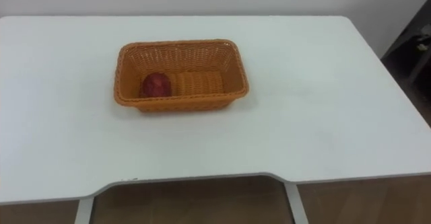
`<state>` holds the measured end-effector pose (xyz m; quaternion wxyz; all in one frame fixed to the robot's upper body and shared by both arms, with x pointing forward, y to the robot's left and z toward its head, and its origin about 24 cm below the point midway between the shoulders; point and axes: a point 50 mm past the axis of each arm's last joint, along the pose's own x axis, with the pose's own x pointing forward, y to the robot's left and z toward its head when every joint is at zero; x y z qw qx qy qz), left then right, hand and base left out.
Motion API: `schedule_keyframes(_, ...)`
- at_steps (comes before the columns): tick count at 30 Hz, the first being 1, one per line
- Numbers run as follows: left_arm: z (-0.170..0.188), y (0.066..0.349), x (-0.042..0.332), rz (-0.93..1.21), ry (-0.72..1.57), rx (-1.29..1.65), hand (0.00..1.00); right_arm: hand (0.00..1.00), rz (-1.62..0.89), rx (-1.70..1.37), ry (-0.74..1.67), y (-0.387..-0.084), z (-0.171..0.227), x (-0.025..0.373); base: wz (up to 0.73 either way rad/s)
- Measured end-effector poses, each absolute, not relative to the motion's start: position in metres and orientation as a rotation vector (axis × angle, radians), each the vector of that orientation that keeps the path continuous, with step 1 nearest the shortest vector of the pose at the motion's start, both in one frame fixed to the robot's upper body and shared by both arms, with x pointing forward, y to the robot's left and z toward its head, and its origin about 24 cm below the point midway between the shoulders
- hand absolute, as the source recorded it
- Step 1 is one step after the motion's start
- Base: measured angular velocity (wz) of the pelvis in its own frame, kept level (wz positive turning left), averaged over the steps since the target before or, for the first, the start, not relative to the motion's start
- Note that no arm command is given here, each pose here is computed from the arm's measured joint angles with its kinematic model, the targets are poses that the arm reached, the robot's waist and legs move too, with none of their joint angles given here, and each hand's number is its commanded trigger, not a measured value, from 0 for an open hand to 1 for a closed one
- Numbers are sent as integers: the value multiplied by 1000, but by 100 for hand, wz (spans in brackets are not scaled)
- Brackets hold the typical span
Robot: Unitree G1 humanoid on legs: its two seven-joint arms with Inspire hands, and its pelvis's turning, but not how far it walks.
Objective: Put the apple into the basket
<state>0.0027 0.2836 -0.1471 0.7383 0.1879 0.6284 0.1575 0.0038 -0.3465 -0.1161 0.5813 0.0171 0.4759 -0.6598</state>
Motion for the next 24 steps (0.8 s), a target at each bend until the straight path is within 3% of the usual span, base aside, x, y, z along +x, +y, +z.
schedule_keyframes(12,-157,264,-8,280,1448,416,0,0,-836,-248,1368,-285,-152,9,5)
schedule_keyframes(24,-164,244,-15,224,1498,381,0,0,-635,-264,1503,-262,-162,-17,2)
